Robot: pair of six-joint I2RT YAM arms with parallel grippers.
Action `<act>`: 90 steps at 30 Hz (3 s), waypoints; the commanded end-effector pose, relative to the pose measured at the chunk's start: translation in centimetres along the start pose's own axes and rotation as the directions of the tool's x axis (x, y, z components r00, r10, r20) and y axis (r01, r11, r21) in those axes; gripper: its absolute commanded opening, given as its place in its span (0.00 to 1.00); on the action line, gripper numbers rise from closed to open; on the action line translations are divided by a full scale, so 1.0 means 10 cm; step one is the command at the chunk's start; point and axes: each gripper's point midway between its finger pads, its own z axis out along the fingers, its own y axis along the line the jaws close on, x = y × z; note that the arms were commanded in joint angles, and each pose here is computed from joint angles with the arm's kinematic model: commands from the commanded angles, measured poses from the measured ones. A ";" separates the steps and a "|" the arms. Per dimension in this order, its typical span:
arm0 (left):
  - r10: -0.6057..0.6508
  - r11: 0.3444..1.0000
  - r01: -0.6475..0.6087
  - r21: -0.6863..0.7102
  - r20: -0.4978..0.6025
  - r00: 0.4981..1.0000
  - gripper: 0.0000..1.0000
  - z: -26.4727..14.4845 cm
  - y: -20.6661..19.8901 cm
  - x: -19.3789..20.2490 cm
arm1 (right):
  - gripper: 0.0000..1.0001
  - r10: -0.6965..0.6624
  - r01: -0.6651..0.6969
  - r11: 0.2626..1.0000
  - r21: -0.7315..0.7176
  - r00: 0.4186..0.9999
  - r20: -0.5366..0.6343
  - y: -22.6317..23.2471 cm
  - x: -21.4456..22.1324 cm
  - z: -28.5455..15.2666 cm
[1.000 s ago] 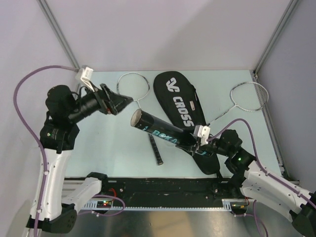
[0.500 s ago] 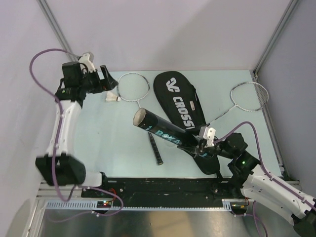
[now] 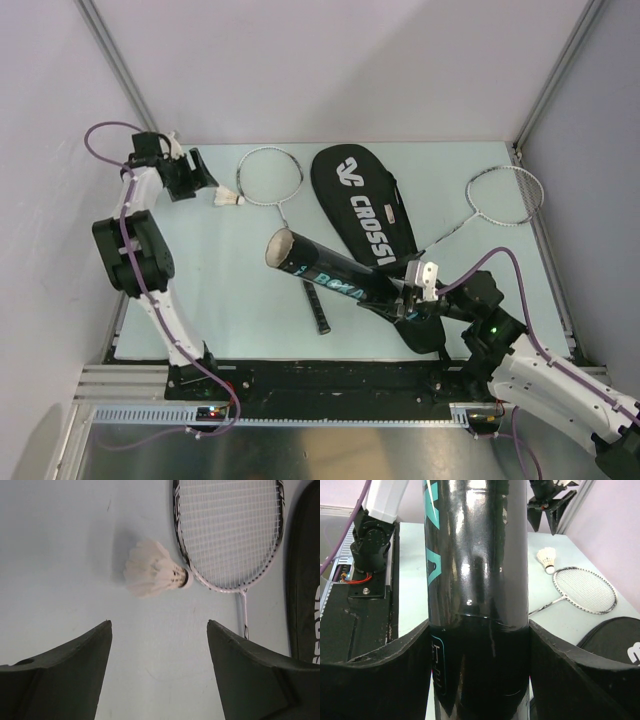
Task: Pack up the badminton gear
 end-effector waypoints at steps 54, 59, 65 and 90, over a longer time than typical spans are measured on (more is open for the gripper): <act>0.215 0.868 -0.310 0.387 0.270 0.939 0.00 -2.10 -2.19 0.74 | 0.07 -0.088 0.119 0.979 0.164 0.979 -0.186 -0.28 0.33 -0.08; 0.261 0.801 -0.394 0.451 0.330 0.907 0.00 -2.56 -2.42 1.08 | 0.07 -0.083 0.111 0.983 0.145 0.979 -0.186 -0.23 0.34 -0.10; 0.265 0.743 -0.440 0.505 0.382 0.886 0.00 -2.96 -2.51 1.29 | 0.08 -0.095 0.123 0.983 0.133 0.975 -0.201 -0.20 0.37 -0.12; 0.265 0.638 -0.475 0.606 0.407 0.874 0.00 -3.41 -2.61 1.63 | 0.06 -0.140 0.170 0.968 0.186 0.976 -0.165 -0.28 0.23 -0.17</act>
